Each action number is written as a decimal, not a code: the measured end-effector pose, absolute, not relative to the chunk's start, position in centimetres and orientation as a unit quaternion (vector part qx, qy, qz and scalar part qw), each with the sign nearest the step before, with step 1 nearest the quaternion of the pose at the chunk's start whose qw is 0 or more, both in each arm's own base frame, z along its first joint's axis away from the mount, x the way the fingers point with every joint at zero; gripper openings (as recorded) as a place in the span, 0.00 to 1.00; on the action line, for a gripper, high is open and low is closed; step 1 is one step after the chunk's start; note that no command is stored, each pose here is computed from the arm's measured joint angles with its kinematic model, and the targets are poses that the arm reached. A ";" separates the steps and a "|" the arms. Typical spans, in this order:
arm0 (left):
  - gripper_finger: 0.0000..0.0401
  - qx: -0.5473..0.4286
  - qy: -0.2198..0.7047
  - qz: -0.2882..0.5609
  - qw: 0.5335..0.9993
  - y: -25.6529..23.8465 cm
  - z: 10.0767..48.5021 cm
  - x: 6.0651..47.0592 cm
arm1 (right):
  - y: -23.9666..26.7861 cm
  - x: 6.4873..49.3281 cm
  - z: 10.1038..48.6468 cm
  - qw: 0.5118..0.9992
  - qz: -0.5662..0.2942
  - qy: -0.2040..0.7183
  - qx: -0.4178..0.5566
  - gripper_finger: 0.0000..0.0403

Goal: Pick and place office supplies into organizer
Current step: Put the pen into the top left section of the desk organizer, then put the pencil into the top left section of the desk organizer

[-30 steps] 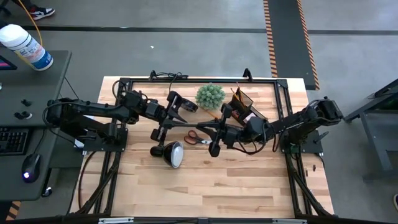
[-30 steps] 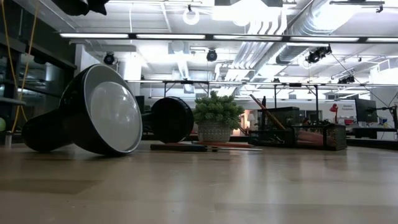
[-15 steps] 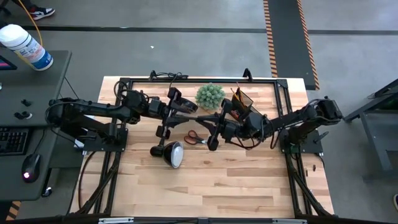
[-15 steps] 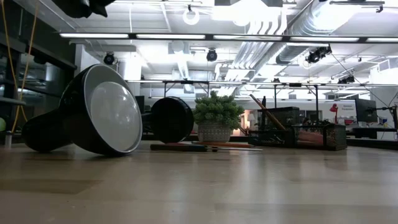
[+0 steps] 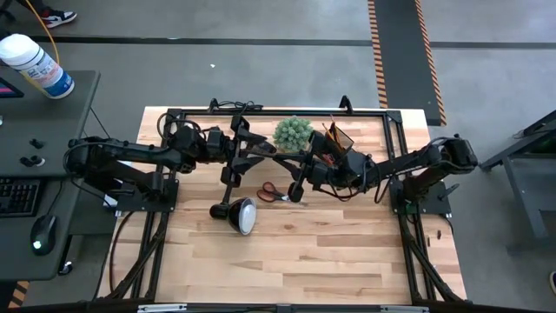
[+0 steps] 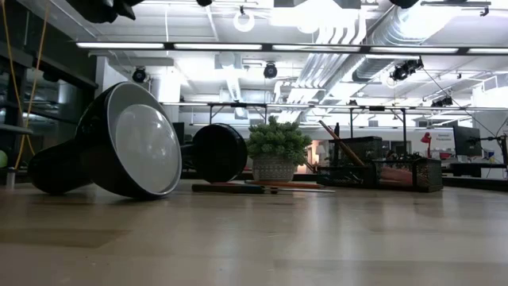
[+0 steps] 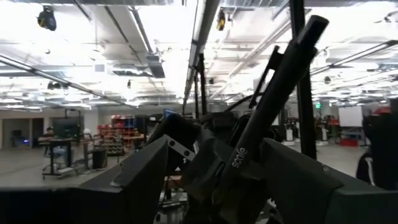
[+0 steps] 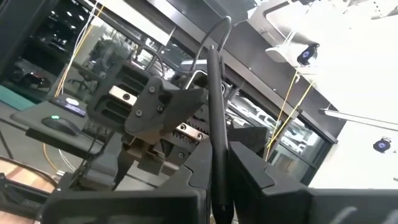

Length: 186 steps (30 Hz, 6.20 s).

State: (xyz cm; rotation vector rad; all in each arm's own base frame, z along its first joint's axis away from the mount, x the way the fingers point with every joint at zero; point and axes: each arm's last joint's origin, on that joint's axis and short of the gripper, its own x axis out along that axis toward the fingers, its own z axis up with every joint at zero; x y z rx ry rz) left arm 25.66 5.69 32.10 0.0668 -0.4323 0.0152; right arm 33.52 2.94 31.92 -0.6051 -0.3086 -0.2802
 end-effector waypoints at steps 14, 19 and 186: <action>0.46 0.033 -0.221 0.009 0.975 5.7 32.2 25.6 | 1.3 33.7 31.7 0.940 -0.133 -0.146 -0.277 0.07; 0.41 0.035 -0.222 0.009 0.974 5.7 32.2 25.6 | 1.1 33.8 31.7 0.942 -0.133 -0.143 -0.272 0.07; 0.34 0.016 0.125 0.032 0.991 27.9 22.6 46.0 | 13.9 21.9 16.6 0.941 -0.312 0.081 -0.100 0.00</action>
